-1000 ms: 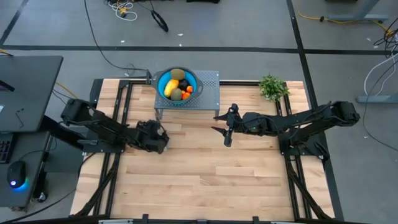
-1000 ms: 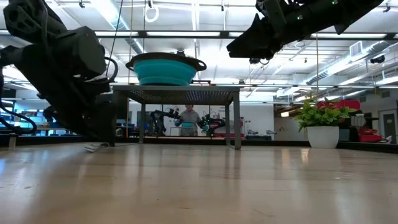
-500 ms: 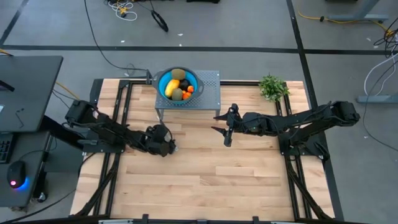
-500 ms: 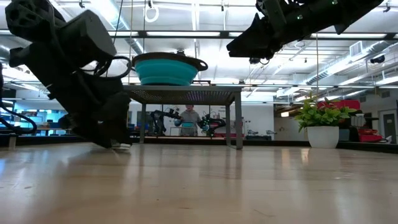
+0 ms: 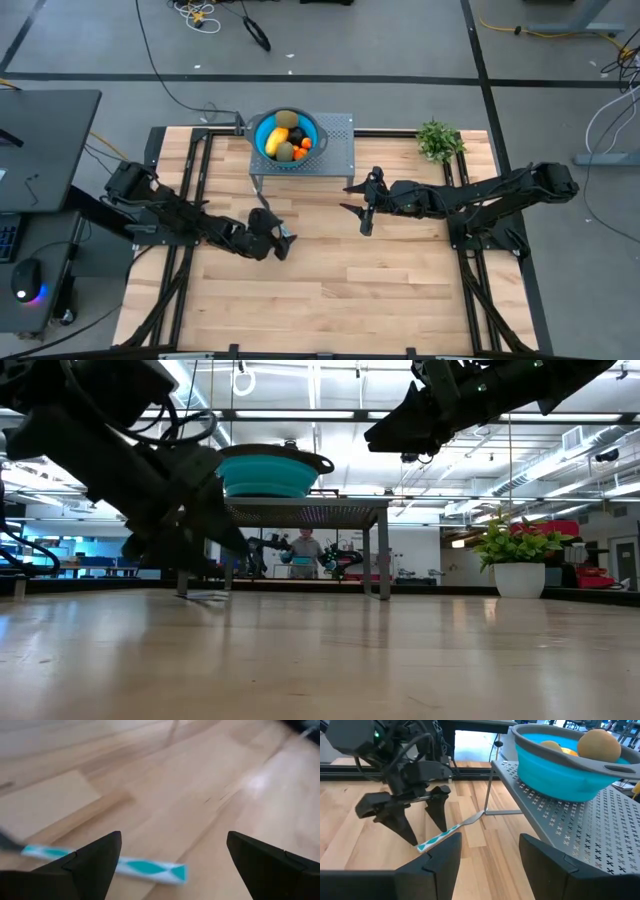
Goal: Pick & Place Fruit
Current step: Put the blue knife on the gray metal shelf
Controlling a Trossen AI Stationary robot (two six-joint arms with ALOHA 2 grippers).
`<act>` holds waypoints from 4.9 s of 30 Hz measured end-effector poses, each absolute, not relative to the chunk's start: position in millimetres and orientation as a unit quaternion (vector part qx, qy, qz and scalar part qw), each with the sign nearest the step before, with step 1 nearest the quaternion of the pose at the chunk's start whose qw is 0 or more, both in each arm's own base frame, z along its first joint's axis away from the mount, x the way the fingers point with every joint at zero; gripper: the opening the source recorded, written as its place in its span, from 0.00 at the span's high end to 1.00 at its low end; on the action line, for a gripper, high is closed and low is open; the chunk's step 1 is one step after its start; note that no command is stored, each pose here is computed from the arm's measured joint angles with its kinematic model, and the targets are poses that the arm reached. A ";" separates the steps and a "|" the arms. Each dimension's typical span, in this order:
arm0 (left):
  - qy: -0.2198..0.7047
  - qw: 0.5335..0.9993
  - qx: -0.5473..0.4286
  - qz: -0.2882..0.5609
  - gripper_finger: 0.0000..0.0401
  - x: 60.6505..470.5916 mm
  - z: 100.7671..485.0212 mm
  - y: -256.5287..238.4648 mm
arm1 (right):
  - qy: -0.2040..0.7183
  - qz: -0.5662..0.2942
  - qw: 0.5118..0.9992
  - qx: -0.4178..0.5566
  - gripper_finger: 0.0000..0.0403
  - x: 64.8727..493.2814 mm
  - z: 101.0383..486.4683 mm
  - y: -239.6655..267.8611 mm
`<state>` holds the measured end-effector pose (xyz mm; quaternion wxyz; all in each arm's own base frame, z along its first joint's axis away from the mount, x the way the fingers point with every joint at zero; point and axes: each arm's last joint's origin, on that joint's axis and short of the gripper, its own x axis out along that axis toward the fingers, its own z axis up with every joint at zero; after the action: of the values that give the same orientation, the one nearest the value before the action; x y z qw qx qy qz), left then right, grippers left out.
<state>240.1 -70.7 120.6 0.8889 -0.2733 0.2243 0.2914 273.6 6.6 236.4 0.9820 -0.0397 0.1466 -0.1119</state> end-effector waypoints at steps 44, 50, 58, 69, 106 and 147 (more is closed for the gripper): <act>0.236 0.863 -0.237 0.379 0.07 206.4 89.6 -41.3 | 0.144 -0.115 0.983 -0.014 0.48 273.6 236.4 6.6; 0.246 0.874 -0.217 0.359 0.07 212.9 94.3 -45.0 | 0.144 -0.115 0.983 -0.014 0.48 273.6 236.4 6.6; 0.227 0.887 -0.135 0.379 0.07 216.5 101.8 -44.4 | 0.113 -0.115 0.987 -0.009 0.48 275.2 242.1 6.7; 0.220 0.857 -0.133 0.447 0.07 200.9 78.6 -25.6 | 0.091 -0.116 0.989 -0.006 0.48 276.1 246.6 6.8; 0.223 0.909 -0.149 0.320 0.07 266.2 114.6 -57.9 | 0.131 0.050 0.990 0.032 0.48 277.5 235.1 35.7; 0.162 0.929 -0.147 0.299 0.07 178.0 146.8 -124.3 | 0.202 -0.171 0.964 0.029 0.48 394.8 96.5 163.2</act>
<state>178.0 -124.3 146.8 0.9289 -0.1468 0.1617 0.2992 394.8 163.2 96.5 0.9640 0.0290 0.2015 -0.1708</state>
